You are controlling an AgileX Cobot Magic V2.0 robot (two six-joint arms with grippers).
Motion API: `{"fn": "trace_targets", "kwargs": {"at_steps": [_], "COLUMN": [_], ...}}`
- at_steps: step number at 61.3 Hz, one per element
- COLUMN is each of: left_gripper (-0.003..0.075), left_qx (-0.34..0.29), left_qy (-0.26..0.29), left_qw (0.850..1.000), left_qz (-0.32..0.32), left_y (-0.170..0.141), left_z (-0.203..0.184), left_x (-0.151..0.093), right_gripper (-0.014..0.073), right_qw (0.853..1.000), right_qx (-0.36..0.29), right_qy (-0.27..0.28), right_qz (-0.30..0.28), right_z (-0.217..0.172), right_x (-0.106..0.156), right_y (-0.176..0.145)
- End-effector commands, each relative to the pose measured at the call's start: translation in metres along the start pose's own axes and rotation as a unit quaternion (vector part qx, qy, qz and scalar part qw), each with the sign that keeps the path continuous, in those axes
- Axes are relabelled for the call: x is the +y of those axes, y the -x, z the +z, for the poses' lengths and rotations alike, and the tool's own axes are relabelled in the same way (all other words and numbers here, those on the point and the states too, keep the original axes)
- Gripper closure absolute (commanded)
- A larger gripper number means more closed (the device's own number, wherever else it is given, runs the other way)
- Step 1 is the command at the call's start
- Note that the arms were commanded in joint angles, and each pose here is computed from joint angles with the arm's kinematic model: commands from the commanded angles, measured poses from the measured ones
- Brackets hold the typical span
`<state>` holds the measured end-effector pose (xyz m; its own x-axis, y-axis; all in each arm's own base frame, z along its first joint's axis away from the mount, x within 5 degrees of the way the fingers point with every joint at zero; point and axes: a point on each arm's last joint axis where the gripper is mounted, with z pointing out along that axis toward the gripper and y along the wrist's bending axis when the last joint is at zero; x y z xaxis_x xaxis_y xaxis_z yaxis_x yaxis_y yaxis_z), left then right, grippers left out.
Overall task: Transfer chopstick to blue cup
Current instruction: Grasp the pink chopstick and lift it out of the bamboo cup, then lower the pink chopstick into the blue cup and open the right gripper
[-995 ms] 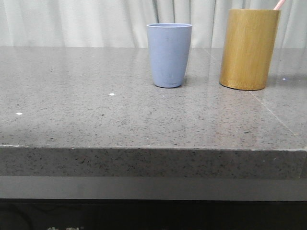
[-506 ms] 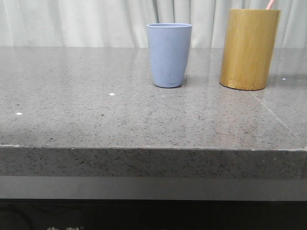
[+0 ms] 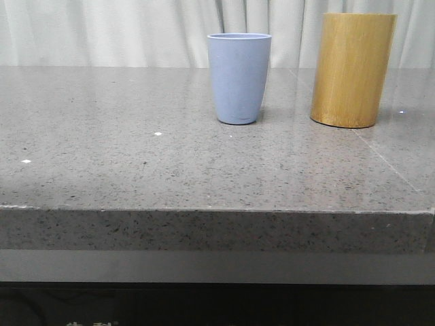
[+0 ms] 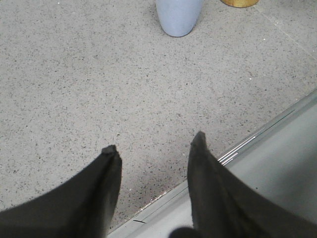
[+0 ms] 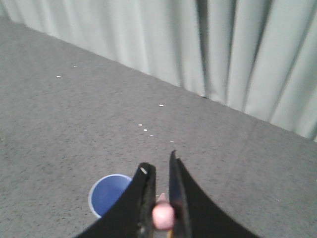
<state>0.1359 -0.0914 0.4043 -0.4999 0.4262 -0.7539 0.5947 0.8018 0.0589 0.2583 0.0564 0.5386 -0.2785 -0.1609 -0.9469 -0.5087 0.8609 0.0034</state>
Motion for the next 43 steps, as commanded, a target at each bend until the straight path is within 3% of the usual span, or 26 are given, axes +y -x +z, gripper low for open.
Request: {"fn": "trace_targets", "kwargs": {"at_steps": [1,14,34,43], "left_gripper": [0.0407,0.0407,0.0407,0.0407], "left_qx": [-0.050,-0.051,-0.051,-0.051], "left_qy": [-0.001,-0.001,-0.001,-0.001], "left_qw": [0.999,0.999,0.999,0.999], "left_qz": [-0.005,-0.005,-0.005,-0.005], "left_y": [0.011,0.011,0.011,0.011], "left_z": [-0.008,-0.008,-0.008,-0.008], "left_x": [0.000,0.000,0.000,0.000], "right_gripper": [0.0661,0.0661,0.0658,0.0541], "right_qw": [0.998,0.996,0.995,0.993], "right_qx": [-0.042,-0.001,0.057,0.072], "right_qy": [0.028,0.039,0.071,0.080], "right_qz": [-0.036,-0.083,-0.049,-0.038], "right_z": [0.001,0.063,0.136,0.151], "right_x": [0.024,0.041,0.039,0.038], "right_y": [0.011,-0.004,-0.034,-0.042]}}
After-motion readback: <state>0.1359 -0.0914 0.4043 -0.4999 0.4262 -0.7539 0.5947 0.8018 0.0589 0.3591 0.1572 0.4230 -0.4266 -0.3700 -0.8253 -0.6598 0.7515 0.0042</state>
